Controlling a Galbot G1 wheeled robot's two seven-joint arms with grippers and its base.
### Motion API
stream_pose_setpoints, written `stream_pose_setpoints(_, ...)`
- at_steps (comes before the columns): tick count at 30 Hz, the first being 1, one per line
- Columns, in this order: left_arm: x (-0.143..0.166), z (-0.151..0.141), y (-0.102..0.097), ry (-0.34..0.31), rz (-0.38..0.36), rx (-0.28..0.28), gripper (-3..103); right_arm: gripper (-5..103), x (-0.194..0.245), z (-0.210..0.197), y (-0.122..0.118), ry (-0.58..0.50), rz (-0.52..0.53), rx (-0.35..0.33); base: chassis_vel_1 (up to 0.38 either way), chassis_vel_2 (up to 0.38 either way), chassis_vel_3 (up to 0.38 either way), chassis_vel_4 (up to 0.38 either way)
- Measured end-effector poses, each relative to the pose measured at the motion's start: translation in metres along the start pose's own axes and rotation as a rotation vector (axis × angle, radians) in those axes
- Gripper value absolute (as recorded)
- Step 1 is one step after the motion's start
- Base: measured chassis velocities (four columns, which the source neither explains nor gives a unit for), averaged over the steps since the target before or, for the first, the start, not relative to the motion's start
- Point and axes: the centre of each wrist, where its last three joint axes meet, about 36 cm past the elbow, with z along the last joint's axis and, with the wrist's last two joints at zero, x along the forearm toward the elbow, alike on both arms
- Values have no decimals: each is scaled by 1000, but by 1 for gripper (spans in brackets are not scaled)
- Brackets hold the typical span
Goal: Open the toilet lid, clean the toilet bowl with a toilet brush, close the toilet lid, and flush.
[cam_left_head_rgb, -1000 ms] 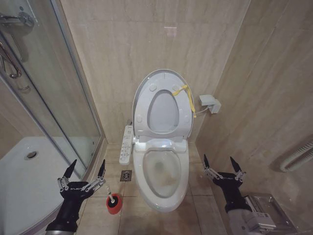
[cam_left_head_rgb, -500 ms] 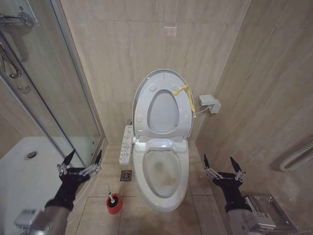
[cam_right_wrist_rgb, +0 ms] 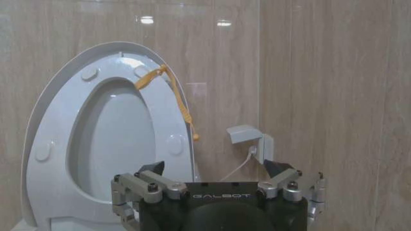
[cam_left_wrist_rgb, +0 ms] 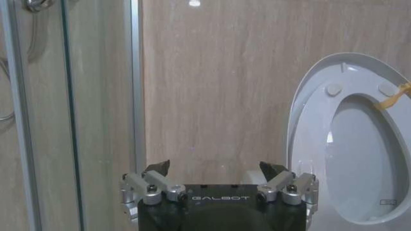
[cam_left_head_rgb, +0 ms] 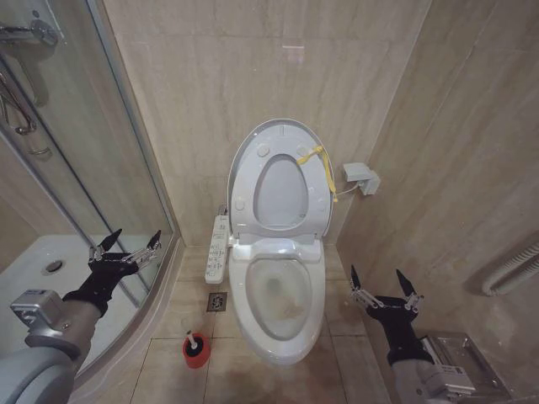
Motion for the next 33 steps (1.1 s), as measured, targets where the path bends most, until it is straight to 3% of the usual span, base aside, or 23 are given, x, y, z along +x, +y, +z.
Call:
stream_pose_setpoints(5, 2, -1, -1, -29, 22, -3, 93, 100, 0, 0, 0, 0, 0, 0, 0, 0, 0, 0)
stream_pose_setpoints(9, 10, -1, -9, -134, 89, -23, 93, 100, 0, 0, 0, 0, 0, 0, 0, 0, 0, 0)
stream_pose_setpoints(10, 12, 0, -12, -161, 107, -29, 84, 100, 0, 0, 0, 0, 0, 0, 0, 0, 0, 0)
stream_pose_setpoints(11, 17, -1, -16, -221, 146, -42, 84, 100, 0, 0, 0, 0, 0, 0, 0, 0, 0, 0)
stream_pose_setpoints(14, 20, -1, -19, -260, 171, -52, 84, 100, 0, 0, 0, 0, 0, 0, 0, 0, 0, 0)
stream_pose_setpoints(16, 21, 0, -19, -266, 175, -54, 84, 100, 0, 0, 0, 0, 0, 0, 0, 0, 0, 0)
stream_pose_setpoints(17, 21, 0, -19, -267, 176, -54, 76, 100, 0, 0, 0, 0, 0, 0, 0, 0, 0, 0)
stream_pose_setpoints(24, 22, 7, -19, -268, 179, -61, 76, 100, 0, 0, 0, 0, 0, 0, 0, 0, 0, 0)
stream_pose_setpoints(27, 28, 48, -17, -214, 182, -72, 77, 100, 0, 0, 0, 0, 0, 0, 0, 0, 0, 0)
stream_pose_setpoints(33, 31, 56, -15, -211, 186, -68, 74, 100, 0, 0, 0, 0, 0, 0, 0, 0, 0, 0)
